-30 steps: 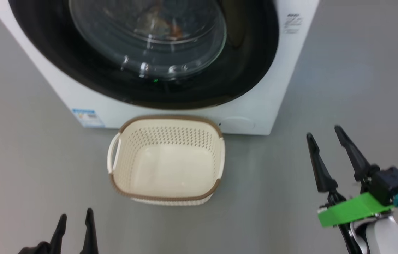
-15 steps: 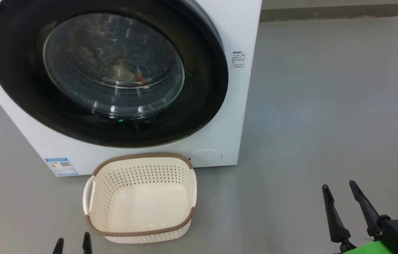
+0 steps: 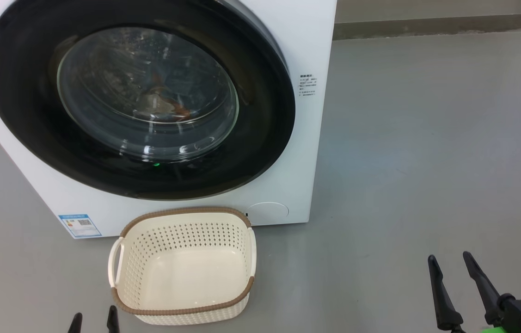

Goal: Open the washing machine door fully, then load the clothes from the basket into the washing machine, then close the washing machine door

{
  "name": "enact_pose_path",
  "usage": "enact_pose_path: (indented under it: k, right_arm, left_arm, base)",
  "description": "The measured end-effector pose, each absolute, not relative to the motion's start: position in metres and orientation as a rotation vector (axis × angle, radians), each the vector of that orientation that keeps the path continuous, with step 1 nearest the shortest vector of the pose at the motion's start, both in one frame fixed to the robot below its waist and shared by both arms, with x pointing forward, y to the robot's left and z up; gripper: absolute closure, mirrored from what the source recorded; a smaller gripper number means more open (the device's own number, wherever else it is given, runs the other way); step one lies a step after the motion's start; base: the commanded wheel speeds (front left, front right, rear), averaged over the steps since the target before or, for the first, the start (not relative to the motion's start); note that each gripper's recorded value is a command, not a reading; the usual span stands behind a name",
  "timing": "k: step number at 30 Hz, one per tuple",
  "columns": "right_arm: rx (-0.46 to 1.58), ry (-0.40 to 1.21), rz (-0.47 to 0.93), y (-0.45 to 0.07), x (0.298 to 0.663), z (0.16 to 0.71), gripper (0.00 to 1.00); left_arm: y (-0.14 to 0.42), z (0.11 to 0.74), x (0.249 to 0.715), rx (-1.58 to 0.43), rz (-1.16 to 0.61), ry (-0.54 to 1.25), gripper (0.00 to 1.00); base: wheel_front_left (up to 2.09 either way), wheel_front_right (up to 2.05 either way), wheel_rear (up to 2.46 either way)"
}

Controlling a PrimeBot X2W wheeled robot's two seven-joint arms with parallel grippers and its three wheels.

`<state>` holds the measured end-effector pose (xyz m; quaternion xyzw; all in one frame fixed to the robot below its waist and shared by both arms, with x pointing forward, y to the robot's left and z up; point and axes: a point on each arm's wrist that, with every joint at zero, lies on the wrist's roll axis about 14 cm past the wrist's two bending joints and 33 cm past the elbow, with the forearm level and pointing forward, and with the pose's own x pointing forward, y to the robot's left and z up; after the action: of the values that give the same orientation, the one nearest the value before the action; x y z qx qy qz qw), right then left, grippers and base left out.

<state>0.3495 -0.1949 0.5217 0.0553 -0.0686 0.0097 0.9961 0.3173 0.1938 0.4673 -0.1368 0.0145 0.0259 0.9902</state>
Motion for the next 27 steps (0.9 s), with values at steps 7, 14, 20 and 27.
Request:
enact_pose_path:
  k: [7,14,20,27]
  right_arm:
    - [0.115,-0.106,0.014,-0.195,0.347,0.512,0.00]
    - [0.117,-0.093,0.018,-0.194,0.349,0.508,0.00]
    - [0.128,-0.090,0.022,-0.192,0.350,0.507,0.00]
    - [0.148,-0.010,0.018,-0.189,0.345,0.482,1.00]
  left_arm:
    - [0.196,0.470,0.316,-0.274,0.058,0.018,0.00]
    - [0.198,0.473,0.315,-0.274,0.064,0.010,0.00]
    - [0.200,0.470,0.312,-0.274,0.072,0.019,0.00]
    - [0.191,0.449,0.305,-0.302,0.077,0.086,1.00]
  base:
    - [0.00,0.00,0.00]
    - [0.00,0.00,0.00]
    - [0.00,0.00,0.00]
    - [0.00,0.00,0.00]
